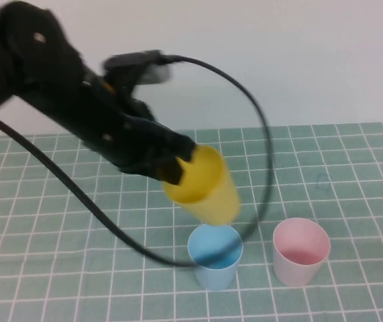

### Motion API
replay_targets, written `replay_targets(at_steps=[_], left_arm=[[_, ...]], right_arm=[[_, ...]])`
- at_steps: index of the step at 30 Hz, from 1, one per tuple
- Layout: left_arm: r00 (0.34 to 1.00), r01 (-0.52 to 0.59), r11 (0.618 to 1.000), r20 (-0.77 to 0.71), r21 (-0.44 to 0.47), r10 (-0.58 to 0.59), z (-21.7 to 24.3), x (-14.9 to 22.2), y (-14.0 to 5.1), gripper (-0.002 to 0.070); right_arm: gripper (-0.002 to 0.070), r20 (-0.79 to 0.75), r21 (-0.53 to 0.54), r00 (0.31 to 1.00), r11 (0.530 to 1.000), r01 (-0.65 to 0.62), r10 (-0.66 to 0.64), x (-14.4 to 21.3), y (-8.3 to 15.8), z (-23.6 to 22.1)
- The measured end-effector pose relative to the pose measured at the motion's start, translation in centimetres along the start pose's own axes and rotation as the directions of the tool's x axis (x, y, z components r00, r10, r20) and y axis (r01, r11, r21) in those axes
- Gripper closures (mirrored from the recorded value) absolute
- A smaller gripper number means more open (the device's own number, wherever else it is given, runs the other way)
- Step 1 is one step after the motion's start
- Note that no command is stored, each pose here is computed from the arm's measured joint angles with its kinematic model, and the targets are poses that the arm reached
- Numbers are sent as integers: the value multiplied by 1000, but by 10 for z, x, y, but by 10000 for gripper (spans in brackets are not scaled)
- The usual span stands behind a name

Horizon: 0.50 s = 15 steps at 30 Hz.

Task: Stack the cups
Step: Place the yellow cup on the blue cup

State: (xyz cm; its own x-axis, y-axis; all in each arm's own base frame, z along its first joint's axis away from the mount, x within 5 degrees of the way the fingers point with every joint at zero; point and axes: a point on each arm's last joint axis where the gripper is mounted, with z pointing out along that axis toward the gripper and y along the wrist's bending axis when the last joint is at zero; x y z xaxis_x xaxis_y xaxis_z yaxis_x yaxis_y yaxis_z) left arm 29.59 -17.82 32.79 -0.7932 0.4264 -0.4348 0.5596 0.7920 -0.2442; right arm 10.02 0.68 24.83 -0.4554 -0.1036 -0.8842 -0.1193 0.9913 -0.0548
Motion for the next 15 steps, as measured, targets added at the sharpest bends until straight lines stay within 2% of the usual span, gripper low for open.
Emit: replay_targets(at_steps=[2, 5, 8, 15], left_arm=[[998, -68, 998, 5, 0, 68, 5, -1, -14, 661], [987, -158, 986, -11, -49, 158, 17, -1, -28, 662], [984, -176, 979, -56, -99, 171, 30, 0, -29, 662], [982, -169, 980, -104, -106, 158, 49, 0, -25, 662]], right_arm=[[678, -1, -2, 1000, 1000, -4, 4, 0, 0, 0], [678, -1, -3, 1000, 1000, -6, 6, 0, 0, 0], [678, 0, -4, 1000, 1000, -10, 10, 0, 0, 0], [678, 0, -6, 1000, 1000, -14, 14, 0, 1, 0]])
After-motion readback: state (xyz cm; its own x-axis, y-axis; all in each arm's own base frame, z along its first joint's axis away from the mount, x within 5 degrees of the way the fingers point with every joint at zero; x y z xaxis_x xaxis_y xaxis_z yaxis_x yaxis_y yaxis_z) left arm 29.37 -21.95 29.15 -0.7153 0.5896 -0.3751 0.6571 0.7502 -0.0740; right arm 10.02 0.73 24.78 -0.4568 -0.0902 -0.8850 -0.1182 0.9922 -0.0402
